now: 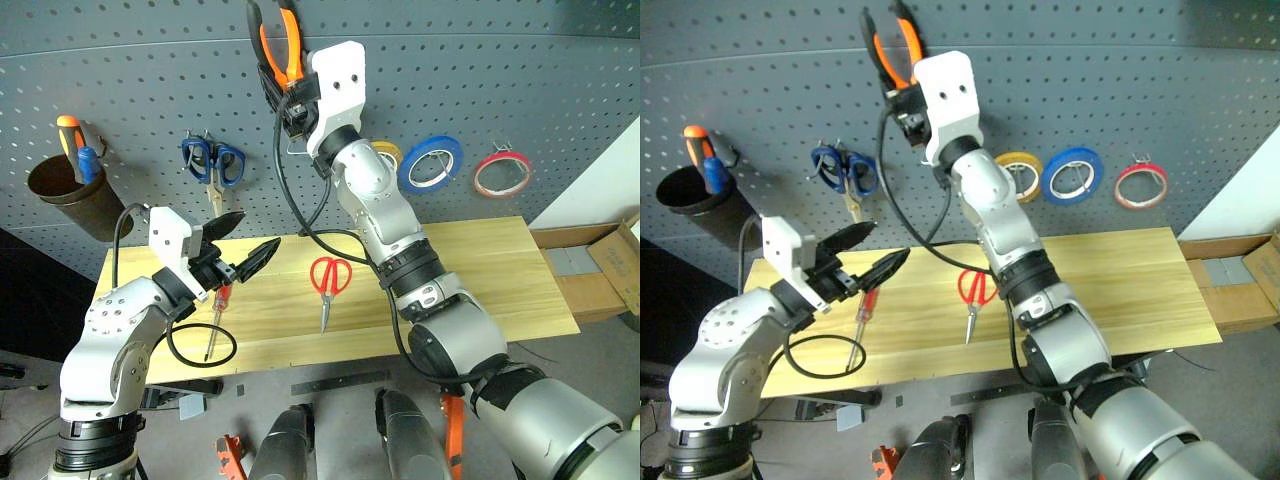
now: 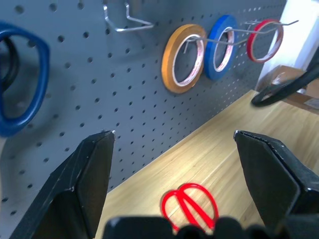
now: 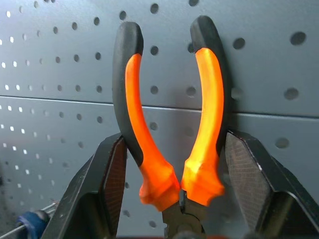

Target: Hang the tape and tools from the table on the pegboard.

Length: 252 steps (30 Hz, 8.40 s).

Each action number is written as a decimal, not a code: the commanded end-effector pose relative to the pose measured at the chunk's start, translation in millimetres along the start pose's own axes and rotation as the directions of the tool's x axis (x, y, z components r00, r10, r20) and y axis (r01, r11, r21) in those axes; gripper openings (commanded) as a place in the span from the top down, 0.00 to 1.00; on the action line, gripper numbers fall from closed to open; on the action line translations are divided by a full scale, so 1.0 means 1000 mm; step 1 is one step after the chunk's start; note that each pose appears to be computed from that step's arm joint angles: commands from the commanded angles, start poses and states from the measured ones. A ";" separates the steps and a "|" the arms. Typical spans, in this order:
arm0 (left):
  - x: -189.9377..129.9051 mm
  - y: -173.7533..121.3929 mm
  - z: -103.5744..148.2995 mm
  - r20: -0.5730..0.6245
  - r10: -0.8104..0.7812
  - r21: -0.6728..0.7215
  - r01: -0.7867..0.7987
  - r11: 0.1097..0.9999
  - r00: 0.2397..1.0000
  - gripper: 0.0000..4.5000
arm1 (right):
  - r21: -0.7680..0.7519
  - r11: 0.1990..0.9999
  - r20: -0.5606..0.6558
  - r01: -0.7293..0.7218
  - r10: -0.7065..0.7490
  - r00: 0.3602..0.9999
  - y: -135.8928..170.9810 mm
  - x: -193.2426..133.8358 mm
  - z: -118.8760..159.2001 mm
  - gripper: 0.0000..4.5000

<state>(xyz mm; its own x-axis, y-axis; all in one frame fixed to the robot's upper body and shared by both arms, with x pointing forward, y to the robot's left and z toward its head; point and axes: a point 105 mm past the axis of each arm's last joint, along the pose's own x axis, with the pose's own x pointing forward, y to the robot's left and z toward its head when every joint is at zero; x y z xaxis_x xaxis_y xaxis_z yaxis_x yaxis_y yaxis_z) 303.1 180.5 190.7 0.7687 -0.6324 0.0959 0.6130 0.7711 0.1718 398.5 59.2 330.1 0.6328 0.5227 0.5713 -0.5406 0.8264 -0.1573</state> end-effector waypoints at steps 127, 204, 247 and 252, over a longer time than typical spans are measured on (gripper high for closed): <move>0.067 -0.048 -0.178 -0.661 0.245 -0.095 -0.403 0.910 0.709 0.94 | 0.135 0.926 -0.805 -0.352 0.310 0.506 -0.052 -0.239 -0.058 0.00; -0.014 0.010 0.025 0.201 0.445 0.172 -0.479 0.861 0.873 0.94 | 0.075 0.794 -0.518 -0.603 0.548 0.657 -0.030 -0.189 -0.005 0.00; -0.019 0.038 -0.041 -0.039 0.518 0.123 -0.511 0.851 0.854 0.94 | 0.064 0.791 -0.508 -0.609 0.551 0.662 -0.023 -0.186 -0.008 0.00; -0.024 0.040 -0.045 -0.048 0.534 0.139 -0.524 0.840 0.844 0.57 | 0.058 0.806 -0.446 -0.589 0.549 0.707 -0.020 -0.176 0.001 0.00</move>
<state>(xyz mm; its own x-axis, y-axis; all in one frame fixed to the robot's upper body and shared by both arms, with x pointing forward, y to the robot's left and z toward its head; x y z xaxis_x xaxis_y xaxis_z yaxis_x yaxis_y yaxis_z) 319.3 229.3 143.7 0.9885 -0.1159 0.0972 0.0935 0.9732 0.2102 304.2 -54.6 209.2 0.4191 0.8992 -0.1259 -0.8647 0.3530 -0.3573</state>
